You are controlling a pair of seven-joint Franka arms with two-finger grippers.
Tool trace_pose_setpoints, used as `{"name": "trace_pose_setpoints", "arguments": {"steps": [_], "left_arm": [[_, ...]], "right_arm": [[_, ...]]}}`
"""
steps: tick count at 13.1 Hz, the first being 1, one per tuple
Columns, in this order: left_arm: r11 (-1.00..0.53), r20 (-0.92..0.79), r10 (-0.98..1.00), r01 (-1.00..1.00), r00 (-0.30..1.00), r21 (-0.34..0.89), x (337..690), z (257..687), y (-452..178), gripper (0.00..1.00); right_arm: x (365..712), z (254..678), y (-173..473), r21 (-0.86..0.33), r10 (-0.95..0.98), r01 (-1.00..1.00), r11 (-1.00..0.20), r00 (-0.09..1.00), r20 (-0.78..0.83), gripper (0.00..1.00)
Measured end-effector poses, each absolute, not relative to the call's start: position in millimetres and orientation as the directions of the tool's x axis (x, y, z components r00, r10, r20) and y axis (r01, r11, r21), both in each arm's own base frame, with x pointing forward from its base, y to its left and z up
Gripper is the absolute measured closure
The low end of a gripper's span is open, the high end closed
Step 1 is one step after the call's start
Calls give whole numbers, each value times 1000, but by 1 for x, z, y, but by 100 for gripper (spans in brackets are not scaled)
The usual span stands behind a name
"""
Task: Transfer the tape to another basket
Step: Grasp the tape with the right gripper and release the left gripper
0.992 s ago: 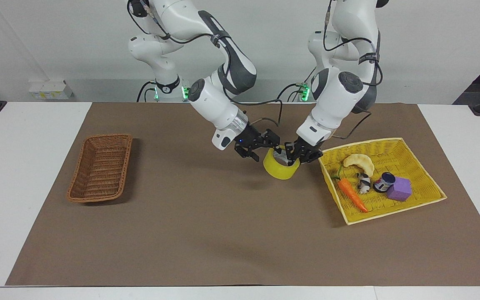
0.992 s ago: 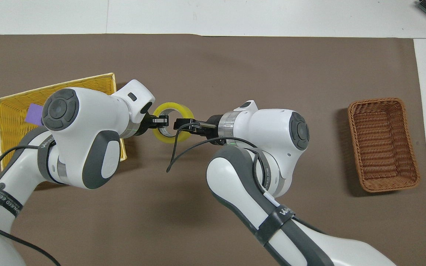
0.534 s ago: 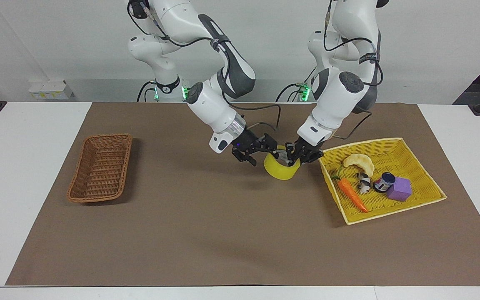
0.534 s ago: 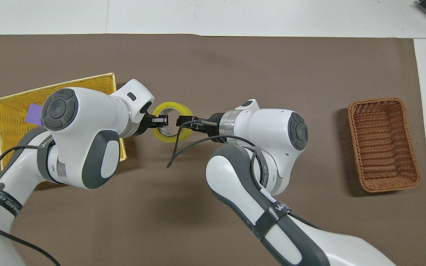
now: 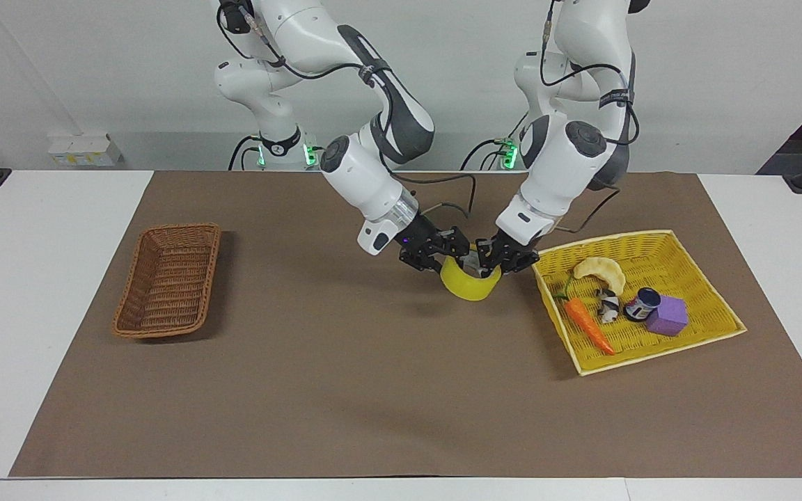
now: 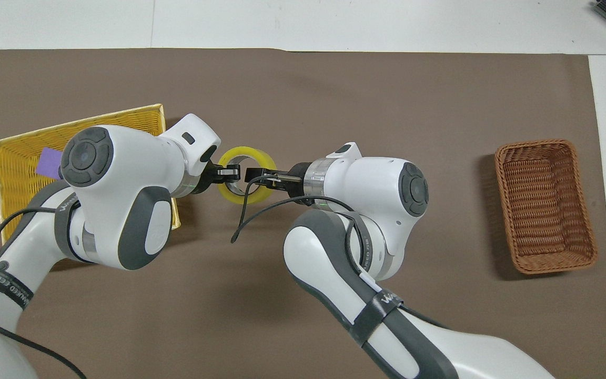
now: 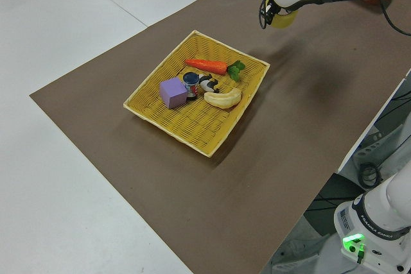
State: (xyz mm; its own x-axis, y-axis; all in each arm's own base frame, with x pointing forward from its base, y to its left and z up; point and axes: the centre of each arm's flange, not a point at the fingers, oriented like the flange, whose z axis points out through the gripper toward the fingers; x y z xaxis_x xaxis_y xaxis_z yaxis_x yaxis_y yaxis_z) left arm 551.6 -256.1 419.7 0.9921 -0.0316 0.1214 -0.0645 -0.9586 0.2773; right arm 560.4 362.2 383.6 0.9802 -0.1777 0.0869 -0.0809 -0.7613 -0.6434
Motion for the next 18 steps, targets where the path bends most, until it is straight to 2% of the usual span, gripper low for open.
{"name": "trace_pose_setpoints", "arguments": {"steps": [4, 7, 16, 18], "left_arm": [[-957, 123, -35, -69, 992, 280, 550, 422, -259, 78], [-956, 124, -39, -73, 992, 283, 548, 424, -262, 78], [-957, 108, -40, -69, 993, 282, 546, 422, -262, 78], [-956, 112, -29, -60, 993, 286, 547, 423, -261, 70]], "right_arm": [[560, 379, 363, -639, -174, -81, -765, 981, 85, 65], [561, 375, 363, -633, -172, -81, -770, 982, 84, 89], [560, 374, 364, -630, -146, -81, -773, 988, 52, 90], [556, 373, 366, -627, -129, -79, -775, 991, 35, 92]]}}
